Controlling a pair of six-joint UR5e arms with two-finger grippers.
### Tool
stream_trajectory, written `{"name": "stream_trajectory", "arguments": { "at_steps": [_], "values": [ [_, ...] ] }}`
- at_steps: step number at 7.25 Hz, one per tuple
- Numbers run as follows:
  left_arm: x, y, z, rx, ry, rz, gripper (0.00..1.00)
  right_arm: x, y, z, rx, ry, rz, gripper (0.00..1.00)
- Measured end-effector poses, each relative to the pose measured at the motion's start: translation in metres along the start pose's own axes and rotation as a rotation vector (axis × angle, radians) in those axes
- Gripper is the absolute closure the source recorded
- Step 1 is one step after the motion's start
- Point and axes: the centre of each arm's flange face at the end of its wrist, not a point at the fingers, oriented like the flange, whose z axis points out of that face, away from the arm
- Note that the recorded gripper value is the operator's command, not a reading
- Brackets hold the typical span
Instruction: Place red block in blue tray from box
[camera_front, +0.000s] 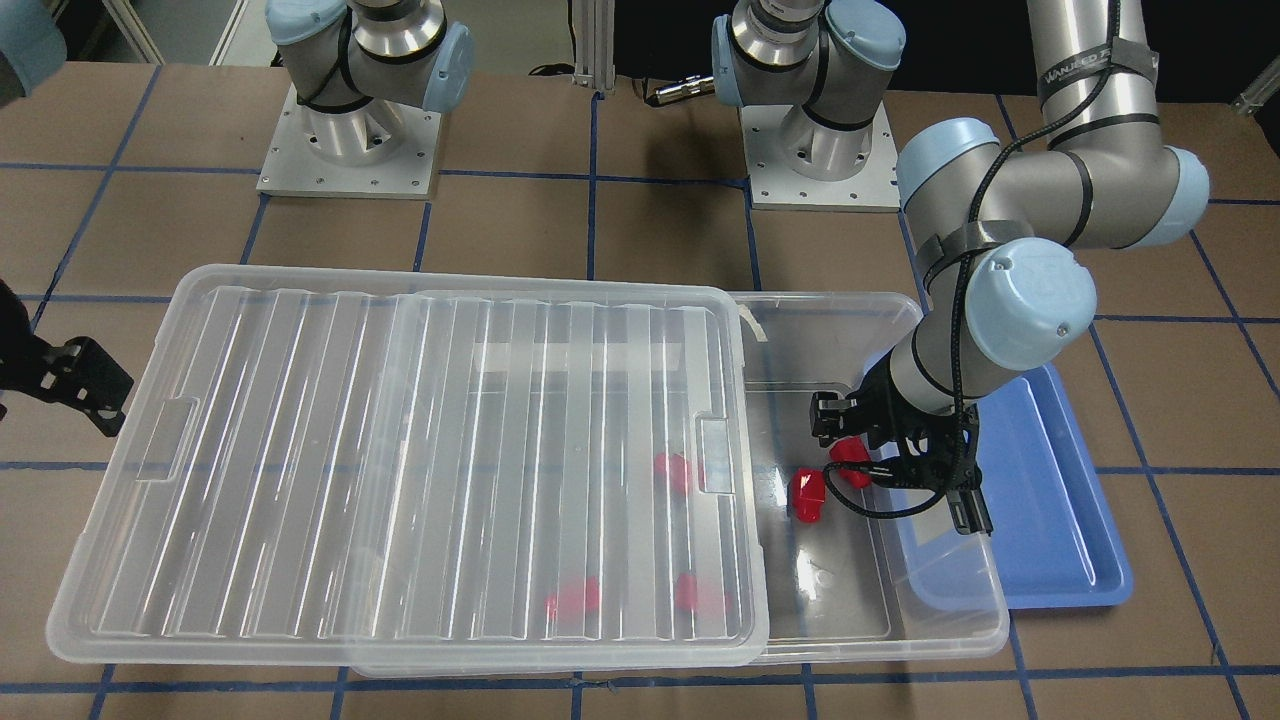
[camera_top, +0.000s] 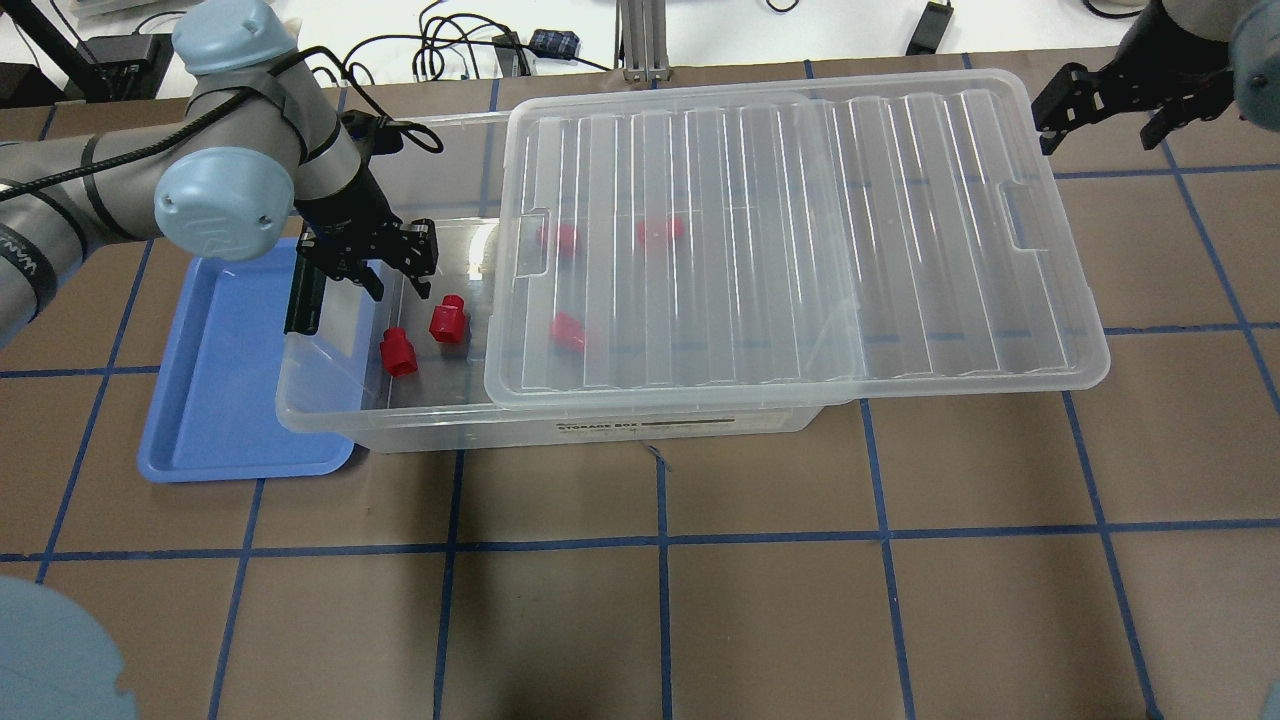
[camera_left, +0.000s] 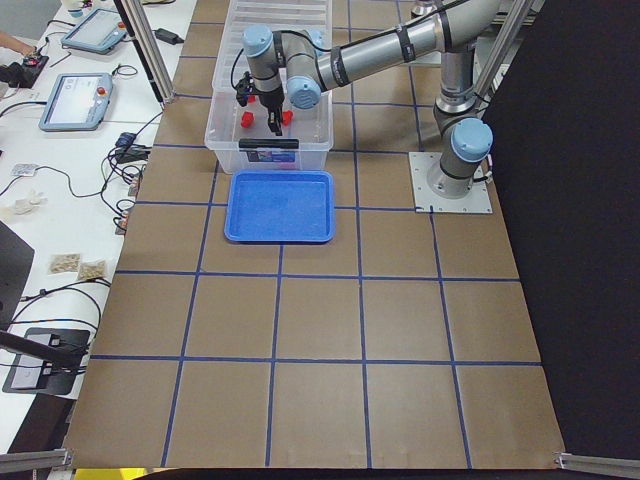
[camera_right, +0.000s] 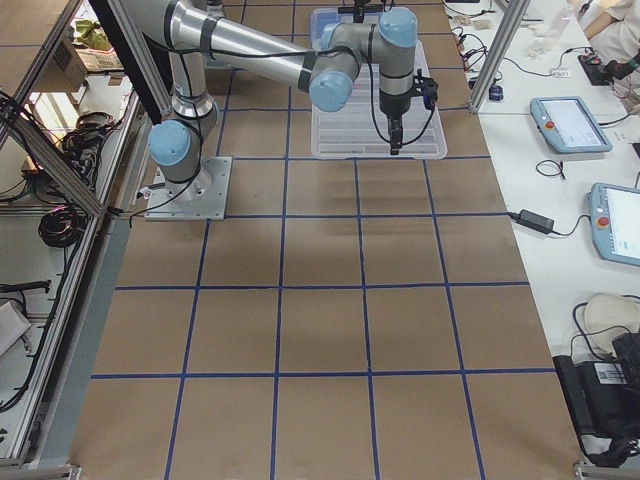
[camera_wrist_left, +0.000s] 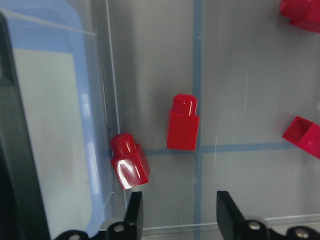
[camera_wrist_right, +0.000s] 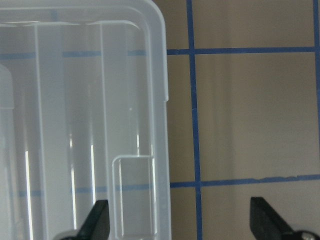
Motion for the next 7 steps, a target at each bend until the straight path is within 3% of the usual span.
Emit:
{"name": "stream_trajectory", "arguments": {
  "at_steps": [3,7],
  "values": [
    [-0.002,-0.004,0.038,0.006,0.002,-0.003,0.45,-0.031,0.043,-0.081,-0.032,-0.014,0.007,0.00],
    [0.006,-0.011,0.061,0.012,0.002,0.014,0.45,-0.167,0.064,-0.100,-0.026,-0.042,0.068,0.00]
  ]
}}
